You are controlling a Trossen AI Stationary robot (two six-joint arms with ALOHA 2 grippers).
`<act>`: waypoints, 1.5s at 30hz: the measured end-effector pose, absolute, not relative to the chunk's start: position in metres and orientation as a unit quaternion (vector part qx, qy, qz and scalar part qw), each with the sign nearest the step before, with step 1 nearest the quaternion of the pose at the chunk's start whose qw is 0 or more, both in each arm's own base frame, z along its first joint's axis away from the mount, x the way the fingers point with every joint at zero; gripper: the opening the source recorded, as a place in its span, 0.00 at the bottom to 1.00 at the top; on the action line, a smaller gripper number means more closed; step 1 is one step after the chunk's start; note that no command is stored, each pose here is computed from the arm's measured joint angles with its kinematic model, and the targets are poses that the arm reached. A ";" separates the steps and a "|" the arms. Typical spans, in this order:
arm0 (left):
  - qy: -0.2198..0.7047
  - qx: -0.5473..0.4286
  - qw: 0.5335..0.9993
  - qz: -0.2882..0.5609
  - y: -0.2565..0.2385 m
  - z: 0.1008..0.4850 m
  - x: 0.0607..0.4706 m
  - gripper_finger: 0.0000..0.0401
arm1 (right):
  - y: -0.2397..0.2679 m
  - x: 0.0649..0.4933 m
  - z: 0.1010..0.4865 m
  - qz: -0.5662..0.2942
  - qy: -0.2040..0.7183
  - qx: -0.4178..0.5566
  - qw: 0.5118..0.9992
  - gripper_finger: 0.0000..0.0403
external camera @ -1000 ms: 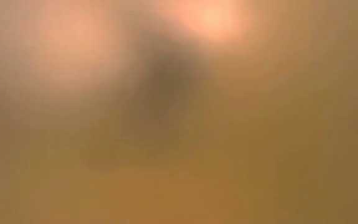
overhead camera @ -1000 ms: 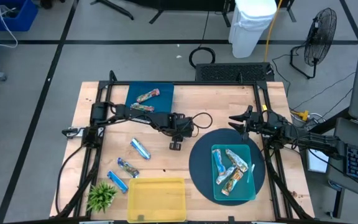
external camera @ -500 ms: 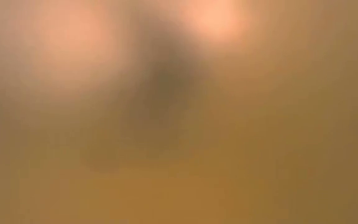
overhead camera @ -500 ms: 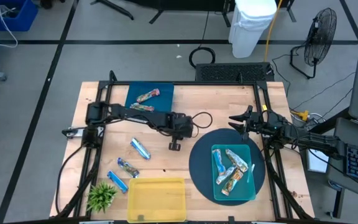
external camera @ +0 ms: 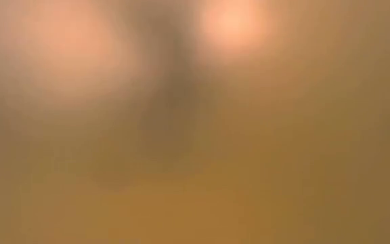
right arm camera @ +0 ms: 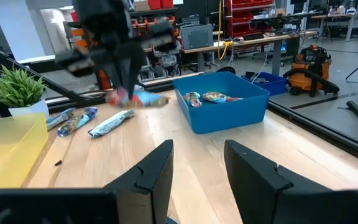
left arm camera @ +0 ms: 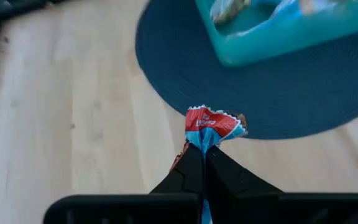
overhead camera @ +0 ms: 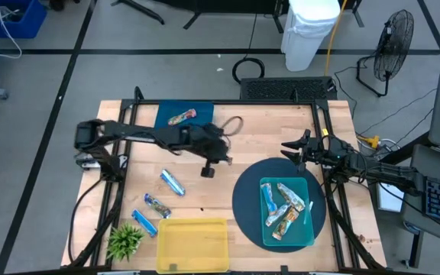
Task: Pick and place Granola Bars by type
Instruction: Put the red granola bar into the blue bin
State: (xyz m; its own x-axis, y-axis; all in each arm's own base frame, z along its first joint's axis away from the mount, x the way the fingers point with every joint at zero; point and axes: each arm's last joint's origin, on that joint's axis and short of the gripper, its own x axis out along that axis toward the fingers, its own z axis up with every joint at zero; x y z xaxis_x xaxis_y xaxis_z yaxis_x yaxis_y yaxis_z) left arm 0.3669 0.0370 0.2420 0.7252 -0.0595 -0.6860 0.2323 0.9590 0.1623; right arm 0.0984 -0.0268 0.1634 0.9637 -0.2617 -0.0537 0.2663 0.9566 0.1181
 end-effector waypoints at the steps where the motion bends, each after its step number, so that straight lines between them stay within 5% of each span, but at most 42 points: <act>1: 0.348 0.117 0.927 -0.081 0.039 0.243 0.360 0.01 | -0.027 0.098 0.163 -0.134 0.019 0.062 0.989 0.33; 11: 0.147 0.078 0.985 -0.049 0.061 0.246 0.270 0.01 | -0.027 0.099 0.163 -0.134 0.021 0.063 0.989 0.33; 22: -0.022 0.010 0.999 -0.024 0.059 0.227 0.189 0.01 | -0.027 0.099 0.163 -0.134 0.022 0.063 0.989 0.33; 32: 0.008 -0.187 0.956 -0.228 0.043 0.231 0.173 0.02 | -0.027 0.099 0.163 -0.134 0.022 0.063 0.989 0.33; 45: -0.006 -0.158 0.972 -0.174 0.042 0.230 0.175 0.01 | -0.027 0.099 0.163 -0.134 0.022 0.063 0.989 0.33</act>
